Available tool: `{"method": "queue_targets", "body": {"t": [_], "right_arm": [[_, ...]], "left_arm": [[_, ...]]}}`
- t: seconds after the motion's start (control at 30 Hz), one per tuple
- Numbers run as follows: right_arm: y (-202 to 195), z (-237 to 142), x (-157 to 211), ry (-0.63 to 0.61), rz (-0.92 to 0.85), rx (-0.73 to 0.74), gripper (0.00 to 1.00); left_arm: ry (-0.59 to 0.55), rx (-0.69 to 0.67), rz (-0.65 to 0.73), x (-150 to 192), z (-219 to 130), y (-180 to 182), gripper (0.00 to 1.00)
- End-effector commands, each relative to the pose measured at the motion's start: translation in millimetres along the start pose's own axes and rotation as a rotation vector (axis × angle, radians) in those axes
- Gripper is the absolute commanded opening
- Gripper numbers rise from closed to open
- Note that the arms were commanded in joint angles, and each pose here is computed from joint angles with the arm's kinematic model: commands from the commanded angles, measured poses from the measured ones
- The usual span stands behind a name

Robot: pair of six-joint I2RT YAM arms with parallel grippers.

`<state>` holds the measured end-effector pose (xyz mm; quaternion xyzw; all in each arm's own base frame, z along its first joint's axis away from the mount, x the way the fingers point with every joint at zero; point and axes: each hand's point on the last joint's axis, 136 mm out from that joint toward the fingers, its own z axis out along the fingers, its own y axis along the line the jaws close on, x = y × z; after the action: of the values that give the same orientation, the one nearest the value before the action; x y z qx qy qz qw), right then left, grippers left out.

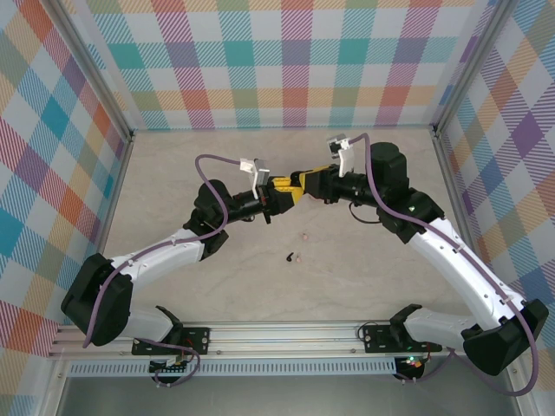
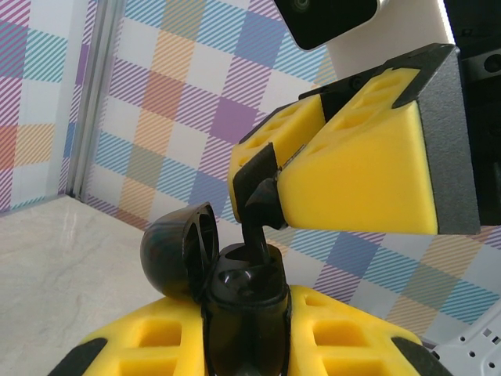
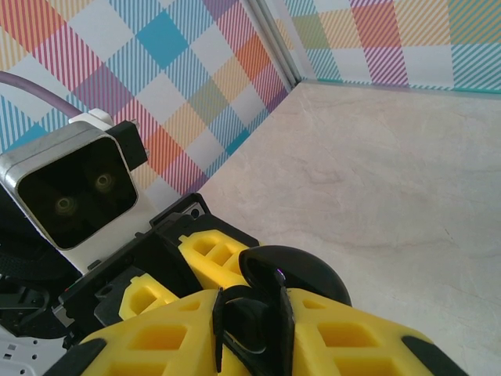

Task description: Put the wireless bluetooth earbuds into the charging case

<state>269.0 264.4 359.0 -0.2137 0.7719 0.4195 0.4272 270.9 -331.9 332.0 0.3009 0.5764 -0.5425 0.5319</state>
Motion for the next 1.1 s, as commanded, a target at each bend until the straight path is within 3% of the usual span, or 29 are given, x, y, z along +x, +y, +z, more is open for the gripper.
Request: {"method": "queue_targets", "body": {"t": [0.0, 0.53, 1.07], "right_arm": [[-0.3, 3.2, 6.8, 0.021, -0.006, 0.000, 0.28], [-1.2, 1.7, 8.2, 0.038, -0.007, 0.012, 0.33], [-1.4, -0.9, 2.5, 0.035, -0.007, 0.032, 0.53]], "left_arm": [[-0.064, 0.029, 0.031, -25.7, 1.7, -16.0, 0.20], [-0.047, 0.048, 0.029, -23.8, 2.8, -18.6, 0.20], [-0.020, 0.054, 0.024, -18.7, 5.3, -18.0, 0.20]]}}
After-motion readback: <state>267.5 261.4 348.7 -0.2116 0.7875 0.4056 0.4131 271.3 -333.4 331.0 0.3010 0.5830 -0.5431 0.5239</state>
